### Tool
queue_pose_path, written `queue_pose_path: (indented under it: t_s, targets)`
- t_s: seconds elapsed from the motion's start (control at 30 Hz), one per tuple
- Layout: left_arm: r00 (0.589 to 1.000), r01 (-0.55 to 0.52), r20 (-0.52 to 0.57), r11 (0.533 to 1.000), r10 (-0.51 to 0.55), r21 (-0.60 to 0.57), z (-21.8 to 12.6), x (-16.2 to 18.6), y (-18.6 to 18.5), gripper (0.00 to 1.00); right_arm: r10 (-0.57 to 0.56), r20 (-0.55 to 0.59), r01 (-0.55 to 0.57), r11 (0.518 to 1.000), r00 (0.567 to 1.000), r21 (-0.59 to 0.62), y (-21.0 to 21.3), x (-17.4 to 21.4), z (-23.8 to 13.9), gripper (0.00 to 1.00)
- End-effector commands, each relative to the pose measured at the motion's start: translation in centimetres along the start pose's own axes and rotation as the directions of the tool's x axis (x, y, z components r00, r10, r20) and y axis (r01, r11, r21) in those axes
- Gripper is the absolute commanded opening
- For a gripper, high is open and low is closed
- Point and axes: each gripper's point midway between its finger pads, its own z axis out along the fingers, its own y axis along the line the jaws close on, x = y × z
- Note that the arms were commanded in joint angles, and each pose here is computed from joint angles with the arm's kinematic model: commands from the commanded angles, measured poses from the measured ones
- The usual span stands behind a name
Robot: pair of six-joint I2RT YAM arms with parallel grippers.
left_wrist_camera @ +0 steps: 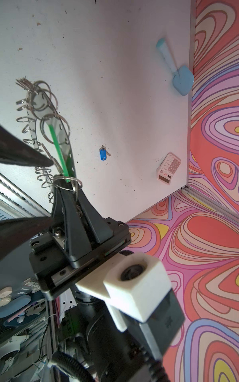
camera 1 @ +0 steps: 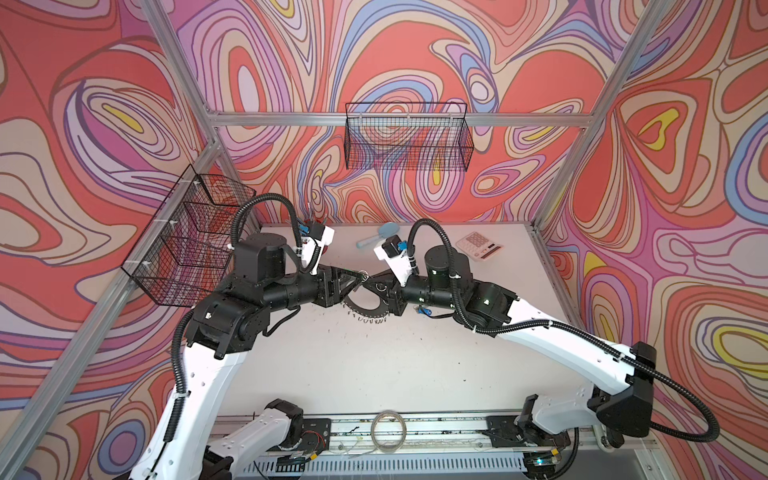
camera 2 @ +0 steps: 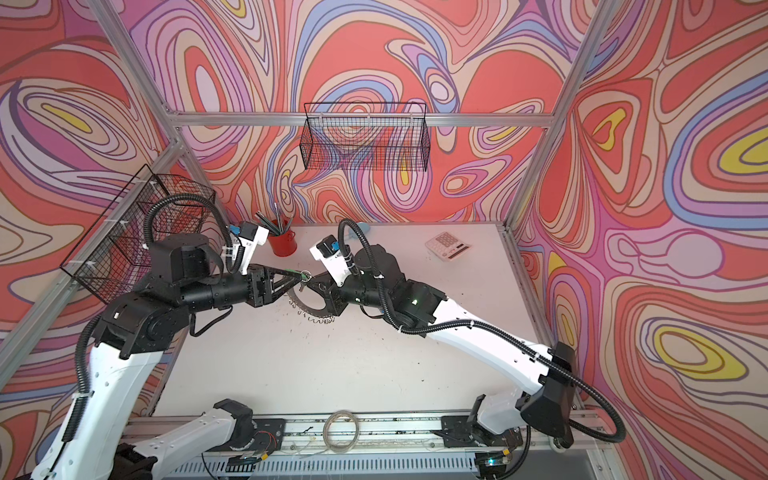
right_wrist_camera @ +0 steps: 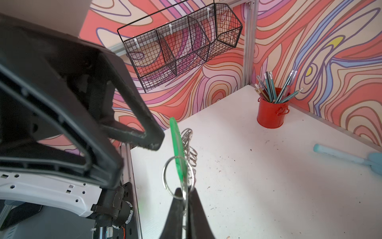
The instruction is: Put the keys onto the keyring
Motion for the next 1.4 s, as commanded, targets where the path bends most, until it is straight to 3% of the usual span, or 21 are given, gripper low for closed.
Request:
queue_pose_path:
  t_s: [0.0, 0.13, 0.2, 0.3, 0.4, 0.5, 0.63, 0.83, 1.13, 1.27, 1.37]
  targets:
    - [0.996, -0.030, 0.080, 0.999, 0.033, -0.038, -1.2, -1.0, 0.3, 0.55, 0.072, 0.040, -0.072, 0.997, 0.997, 0.003, -1.6, -1.8, -0.2, 0.00]
    - [0.995, -0.027, 0.087, 0.976, 0.046, -0.214, -1.5, -0.2, 3.9, 0.56, 0.252, 0.107, -0.240, 0.964, 0.962, -0.113, -4.4, -3.9, -1.5, 0.00]
    - [0.995, -0.022, 0.090, 0.974, 0.043, -0.224, -1.4, 0.5, 4.4, 0.57, 0.317, 0.156, -0.288, 0.940, 0.936, -0.183, -5.5, -5.2, -2.6, 0.00]
    - [0.994, 0.003, 0.106, 0.989, 0.014, -0.151, -0.6, 1.6, 4.1, 0.58, 0.379, 0.203, -0.320, 0.908, 0.903, -0.270, -6.3, -6.4, -3.8, 0.00]
    - [0.989, 0.065, 0.140, 0.994, -0.052, -0.088, 0.4, 2.5, 4.3, 0.59, 0.399, 0.221, -0.333, 0.899, 0.890, -0.284, -7.0, -6.9, -4.2, 0.00]
    - [0.980, 0.101, 0.162, 0.992, -0.112, 0.076, 1.9, 3.2, 3.2, 0.59, 0.456, 0.236, -0.360, 0.862, 0.858, -0.358, -7.1, -7.3, -4.8, 0.00]
    - [0.964, 0.104, 0.221, 0.976, -0.147, 0.192, 2.8, 2.8, 2.6, 0.61, 0.493, 0.227, -0.385, 0.837, 0.840, -0.389, -7.5, -6.9, -4.9, 0.00]
    - [0.958, 0.102, 0.227, 0.947, -0.176, 0.304, 4.1, 2.1, 1.9, 0.62, 0.516, 0.216, -0.398, 0.815, 0.829, -0.420, -7.2, -6.5, -5.0, 0.00]
    - [0.941, 0.107, 0.268, 0.933, -0.207, 0.343, 5.2, 0.5, 2.3, 0.61, 0.541, 0.193, -0.401, 0.779, 0.818, -0.482, -6.7, -6.2, -4.9, 0.00]
    - [0.931, 0.120, 0.273, 0.911, -0.241, 0.394, 5.1, -0.2, 2.0, 0.52, 0.548, 0.181, -0.404, 0.767, 0.816, -0.499, -6.6, -5.9, -4.7, 0.00]
    - [0.929, 0.136, 0.259, 0.893, -0.266, 0.429, 5.1, -0.6, 1.9, 0.34, 0.560, 0.176, -0.404, 0.750, 0.809, -0.524, -6.5, -5.8, -4.8, 0.00]
